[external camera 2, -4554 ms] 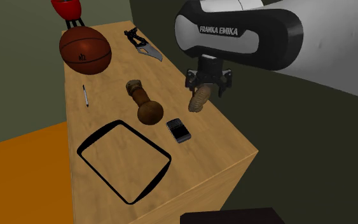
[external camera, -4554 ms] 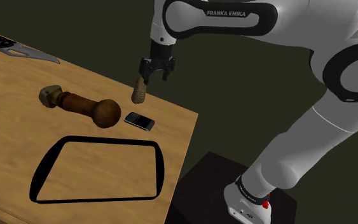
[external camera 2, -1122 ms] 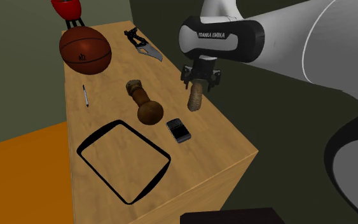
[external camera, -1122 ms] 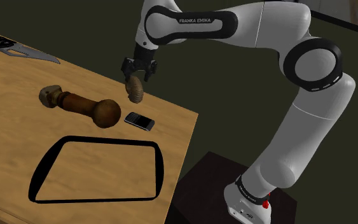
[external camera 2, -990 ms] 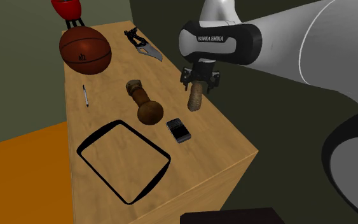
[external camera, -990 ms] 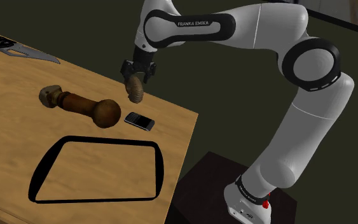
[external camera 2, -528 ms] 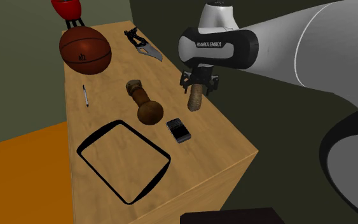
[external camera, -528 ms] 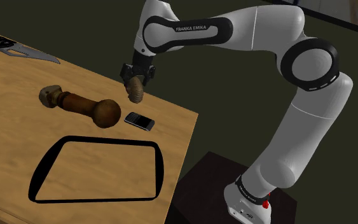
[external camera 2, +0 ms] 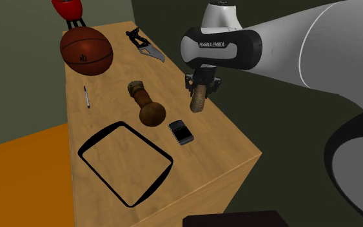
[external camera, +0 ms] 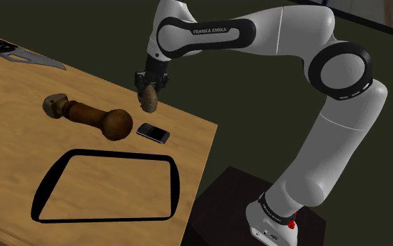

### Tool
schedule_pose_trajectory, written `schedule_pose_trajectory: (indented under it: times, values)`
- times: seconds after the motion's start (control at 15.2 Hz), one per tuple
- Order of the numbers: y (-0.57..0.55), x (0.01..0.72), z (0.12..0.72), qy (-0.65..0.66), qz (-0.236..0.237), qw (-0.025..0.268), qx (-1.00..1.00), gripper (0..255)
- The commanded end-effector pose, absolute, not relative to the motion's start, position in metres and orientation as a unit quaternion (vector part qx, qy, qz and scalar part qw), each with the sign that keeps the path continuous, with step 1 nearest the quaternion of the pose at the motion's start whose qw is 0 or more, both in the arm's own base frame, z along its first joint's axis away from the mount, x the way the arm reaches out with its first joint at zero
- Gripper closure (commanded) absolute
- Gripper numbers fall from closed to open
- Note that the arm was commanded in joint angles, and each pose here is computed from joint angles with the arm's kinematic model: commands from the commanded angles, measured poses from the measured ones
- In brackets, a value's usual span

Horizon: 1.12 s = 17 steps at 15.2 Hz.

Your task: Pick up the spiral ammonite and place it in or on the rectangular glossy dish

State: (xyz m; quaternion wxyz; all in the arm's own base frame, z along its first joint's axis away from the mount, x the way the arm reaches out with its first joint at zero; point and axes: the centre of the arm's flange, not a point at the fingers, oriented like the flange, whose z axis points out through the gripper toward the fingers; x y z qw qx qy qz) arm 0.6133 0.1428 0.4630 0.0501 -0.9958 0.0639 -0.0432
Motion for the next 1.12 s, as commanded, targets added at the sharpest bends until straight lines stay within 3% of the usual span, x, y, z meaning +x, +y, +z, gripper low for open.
schedule_pose_trajectory:
  times: [0.0,1.06]
  values:
    - [0.143,0.614,0.462,0.064,-0.043,0.05,-0.996,255]
    - [0.142,0.613,0.53,0.064,-0.043,0.05,-0.996,255]
